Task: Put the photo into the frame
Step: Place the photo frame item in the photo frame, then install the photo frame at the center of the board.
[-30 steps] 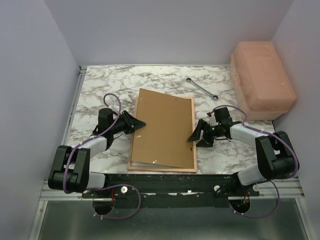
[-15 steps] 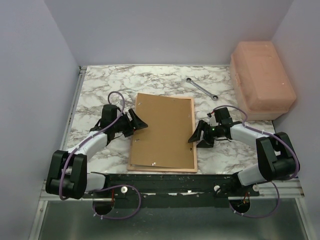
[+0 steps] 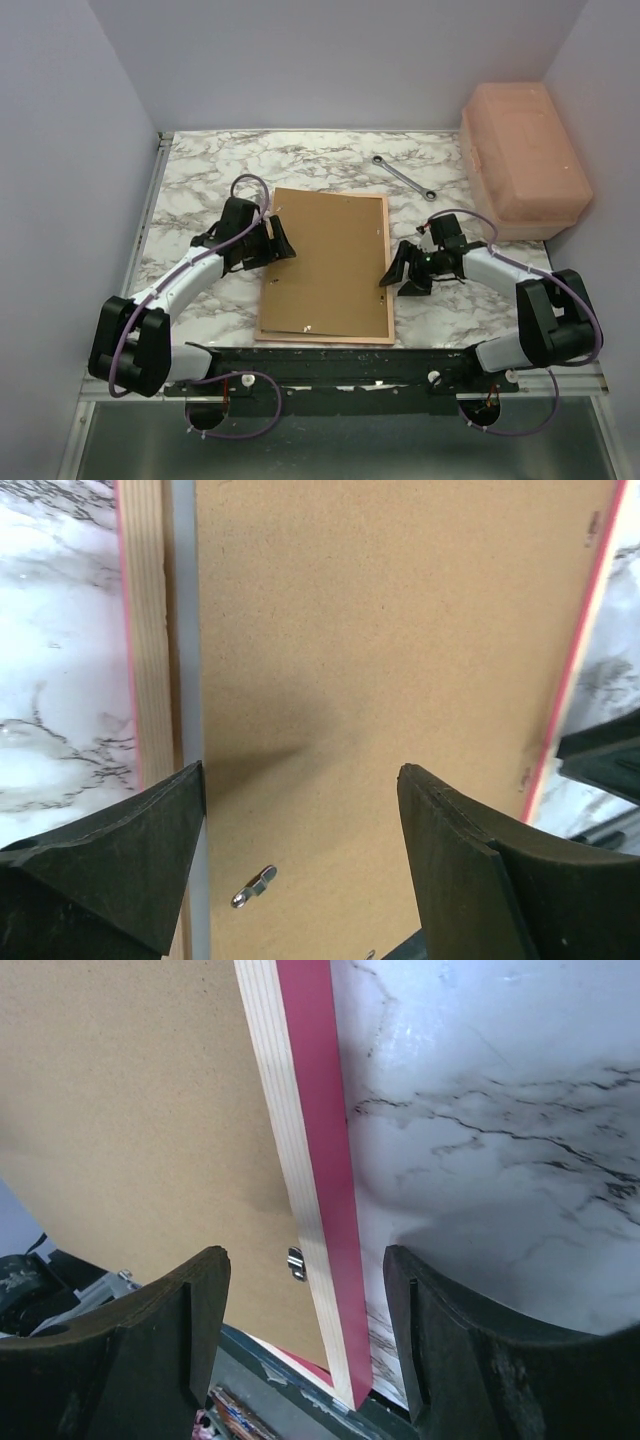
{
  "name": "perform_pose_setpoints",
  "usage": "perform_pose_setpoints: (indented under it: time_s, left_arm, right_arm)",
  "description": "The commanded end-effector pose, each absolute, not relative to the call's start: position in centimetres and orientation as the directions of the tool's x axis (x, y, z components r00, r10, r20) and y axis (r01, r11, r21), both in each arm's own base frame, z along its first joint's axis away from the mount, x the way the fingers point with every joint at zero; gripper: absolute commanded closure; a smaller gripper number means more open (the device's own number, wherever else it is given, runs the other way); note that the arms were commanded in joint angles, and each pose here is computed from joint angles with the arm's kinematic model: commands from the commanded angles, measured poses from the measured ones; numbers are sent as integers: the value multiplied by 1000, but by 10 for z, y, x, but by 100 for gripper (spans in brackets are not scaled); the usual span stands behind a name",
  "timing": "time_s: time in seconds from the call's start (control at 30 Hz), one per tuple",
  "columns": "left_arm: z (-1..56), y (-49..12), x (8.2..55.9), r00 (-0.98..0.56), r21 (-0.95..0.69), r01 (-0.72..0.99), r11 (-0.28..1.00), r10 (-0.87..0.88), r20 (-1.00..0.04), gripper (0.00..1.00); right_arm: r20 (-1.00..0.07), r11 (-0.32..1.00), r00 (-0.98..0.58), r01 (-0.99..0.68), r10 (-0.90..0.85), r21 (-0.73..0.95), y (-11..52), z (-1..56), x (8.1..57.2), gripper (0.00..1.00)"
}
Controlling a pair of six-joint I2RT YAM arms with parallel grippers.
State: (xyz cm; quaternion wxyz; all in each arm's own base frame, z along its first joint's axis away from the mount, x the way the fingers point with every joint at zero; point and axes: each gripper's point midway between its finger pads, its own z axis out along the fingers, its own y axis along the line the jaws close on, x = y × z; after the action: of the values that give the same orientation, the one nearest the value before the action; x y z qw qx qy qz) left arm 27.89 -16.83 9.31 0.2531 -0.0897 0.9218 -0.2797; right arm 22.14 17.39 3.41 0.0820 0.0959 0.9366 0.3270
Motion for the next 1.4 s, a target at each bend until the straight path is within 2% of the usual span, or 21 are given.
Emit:
perform_pose_setpoints:
  time_s: [0.0, 0.23, 0.37, 0.4, 0.57, 0.87, 1.1, 1.37]
  left_arm:
    - [88, -151, 282, -850, -370, -48, 928, -233, -472, 20]
    - [89, -134, 273, -840, -169, -79, 982, -157, -519, 16]
    - [91, -124, 263, -835, -137, -98, 986, -156, -527, 16]
    - [91, -123, 261, -834, -138, -100, 985, -158, -529, 13]
    - [87, -132, 252, -840, -217, -74, 973, -178, -512, 10]
    - [52, -159, 243, -894, -426, -72, 902, -247, -373, 13]
    - [40, -176, 239, -915, -518, -66, 853, -259, -311, 21]
    - [40, -192, 225, -926, -607, -66, 792, -275, -259, 26]
  right_arm:
    - [-130, 817, -963, 124, 235, 563, 159, 34, 218, 29]
    - [-144, 822, -962, 114, 231, 558, 157, 33, 218, 21]
    - [-141, 805, -963, 107, 231, 583, 163, 31, 222, 19]
    - [-139, 801, -964, 104, 227, 589, 165, 31, 223, 19]
    - [-129, 795, -967, 99, 218, 598, 171, 28, 228, 18]
    - [-142, 818, -959, 126, 245, 561, 169, 25, 215, 17]
    - [-108, 825, -965, 142, 238, 546, 172, 15, 200, 14]
    - [-128, 857, -969, 121, 212, 501, 171, 16, 203, 14]
